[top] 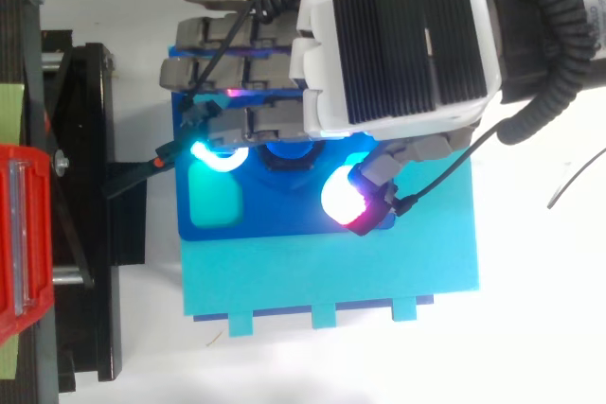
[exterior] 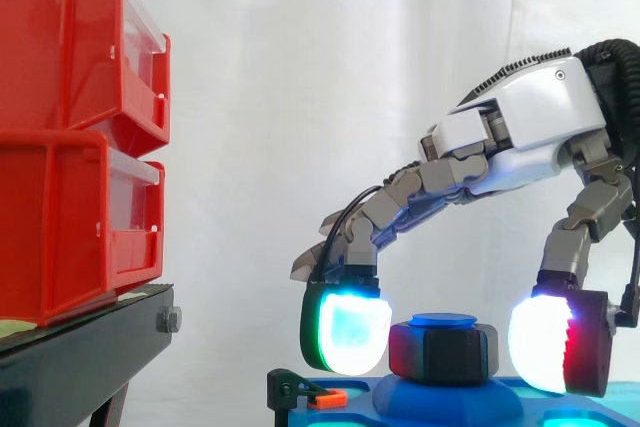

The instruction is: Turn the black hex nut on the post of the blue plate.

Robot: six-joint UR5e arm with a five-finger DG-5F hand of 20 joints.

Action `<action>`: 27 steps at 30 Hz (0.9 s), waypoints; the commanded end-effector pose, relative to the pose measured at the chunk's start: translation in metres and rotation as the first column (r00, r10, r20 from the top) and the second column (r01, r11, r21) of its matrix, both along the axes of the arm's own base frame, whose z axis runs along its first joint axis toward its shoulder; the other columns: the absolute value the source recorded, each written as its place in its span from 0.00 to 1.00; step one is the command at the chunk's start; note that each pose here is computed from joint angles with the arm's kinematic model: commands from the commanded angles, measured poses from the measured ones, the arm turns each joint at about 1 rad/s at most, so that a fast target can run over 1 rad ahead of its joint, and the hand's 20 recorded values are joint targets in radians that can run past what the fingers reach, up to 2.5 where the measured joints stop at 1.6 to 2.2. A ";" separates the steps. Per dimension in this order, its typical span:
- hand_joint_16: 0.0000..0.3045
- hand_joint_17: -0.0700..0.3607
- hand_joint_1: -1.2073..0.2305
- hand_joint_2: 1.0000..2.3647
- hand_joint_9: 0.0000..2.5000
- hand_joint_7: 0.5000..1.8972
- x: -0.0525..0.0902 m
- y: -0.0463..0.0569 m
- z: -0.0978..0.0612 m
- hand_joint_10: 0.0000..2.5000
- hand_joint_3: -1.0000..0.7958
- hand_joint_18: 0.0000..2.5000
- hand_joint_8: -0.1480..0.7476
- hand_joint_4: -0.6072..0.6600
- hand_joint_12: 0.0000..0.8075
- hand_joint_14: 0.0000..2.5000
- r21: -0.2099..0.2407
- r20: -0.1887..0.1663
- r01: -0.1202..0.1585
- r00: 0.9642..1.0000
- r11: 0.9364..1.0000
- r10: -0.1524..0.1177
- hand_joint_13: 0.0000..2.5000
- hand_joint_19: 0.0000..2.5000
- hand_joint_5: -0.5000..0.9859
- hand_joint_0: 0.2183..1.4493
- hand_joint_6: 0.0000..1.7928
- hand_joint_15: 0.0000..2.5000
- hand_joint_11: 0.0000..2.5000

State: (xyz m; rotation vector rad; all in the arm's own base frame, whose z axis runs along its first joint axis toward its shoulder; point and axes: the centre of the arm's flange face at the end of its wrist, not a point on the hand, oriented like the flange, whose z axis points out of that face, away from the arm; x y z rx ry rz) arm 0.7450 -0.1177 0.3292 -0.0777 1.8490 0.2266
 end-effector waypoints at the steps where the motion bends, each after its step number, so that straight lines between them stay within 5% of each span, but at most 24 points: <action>1: 0.17 0.43 0.25 0.00 0.08 0.22 0.000 -0.002 -0.002 0.00 0.28 0.00 0.38 0.59 0.42 0.00 -0.004 -0.002 0.002 1.000 1.000 -0.002 0.00 0.04 0.20 0.17 0.28 0.02 0.01; 27: 0.15 0.40 0.26 0.00 0.09 0.32 -0.003 -0.012 -0.010 0.00 0.28 0.00 0.37 0.60 0.39 0.00 -0.007 0.003 0.005 1.000 1.000 -0.005 0.00 0.04 0.21 0.22 0.28 0.02 0.02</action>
